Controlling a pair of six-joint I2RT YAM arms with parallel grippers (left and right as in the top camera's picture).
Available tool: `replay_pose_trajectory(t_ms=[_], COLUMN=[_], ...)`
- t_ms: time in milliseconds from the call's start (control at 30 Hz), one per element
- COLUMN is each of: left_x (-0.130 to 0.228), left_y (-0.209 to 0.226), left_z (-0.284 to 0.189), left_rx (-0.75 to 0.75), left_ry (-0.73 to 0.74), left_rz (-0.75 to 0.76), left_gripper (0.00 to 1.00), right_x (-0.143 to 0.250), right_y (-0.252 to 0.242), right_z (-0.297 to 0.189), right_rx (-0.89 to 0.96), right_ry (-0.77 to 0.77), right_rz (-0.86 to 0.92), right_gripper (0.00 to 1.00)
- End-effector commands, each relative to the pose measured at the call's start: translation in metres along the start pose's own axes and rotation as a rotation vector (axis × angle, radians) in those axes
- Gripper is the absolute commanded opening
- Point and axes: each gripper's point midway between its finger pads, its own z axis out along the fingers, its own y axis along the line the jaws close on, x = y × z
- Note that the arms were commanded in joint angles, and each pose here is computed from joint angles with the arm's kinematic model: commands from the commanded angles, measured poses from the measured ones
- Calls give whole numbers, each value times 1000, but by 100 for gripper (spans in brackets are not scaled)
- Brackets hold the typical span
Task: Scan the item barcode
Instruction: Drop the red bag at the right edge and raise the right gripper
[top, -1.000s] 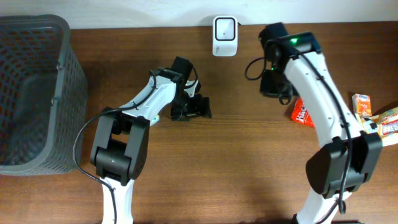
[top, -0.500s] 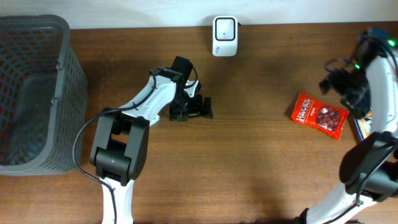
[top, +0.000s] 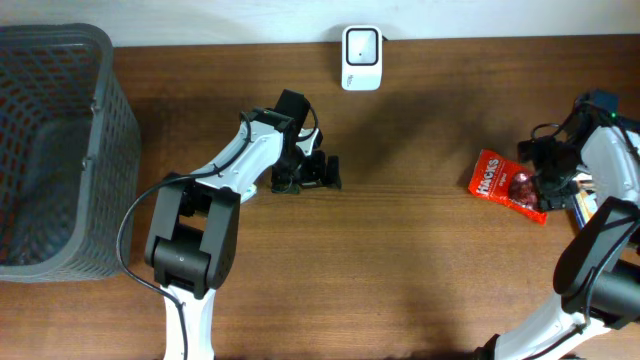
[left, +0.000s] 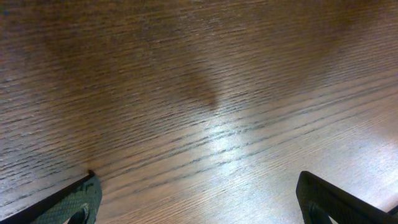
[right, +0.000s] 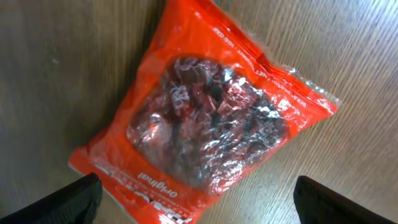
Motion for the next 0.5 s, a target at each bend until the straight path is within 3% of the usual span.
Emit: replay_pose_trajectory(t_ms=[0, 100, 267, 367, 467], left_x=[4, 4, 4, 4, 4], left_y=[23, 23, 22, 22, 22], left_z=[13, 13, 13, 13, 13], left_rx=[-76, -76, -76, -76, -76], left_ry=[21, 22, 21, 21, 21], left_rz=[-8, -8, -6, -6, -6], left_gripper=[99, 99, 99, 99, 99], right_x=[6, 8, 17, 33, 59], right_y=[-13, -15, -15, -2, 21], right_z=[11, 22, 39, 47, 50], right_rx=[28, 27, 72, 56, 15], right_ry=[2, -5, -23, -8, -13], right_rz=[183, 210, 165, 46, -189], right_gripper=[100, 98, 78, 67, 61])
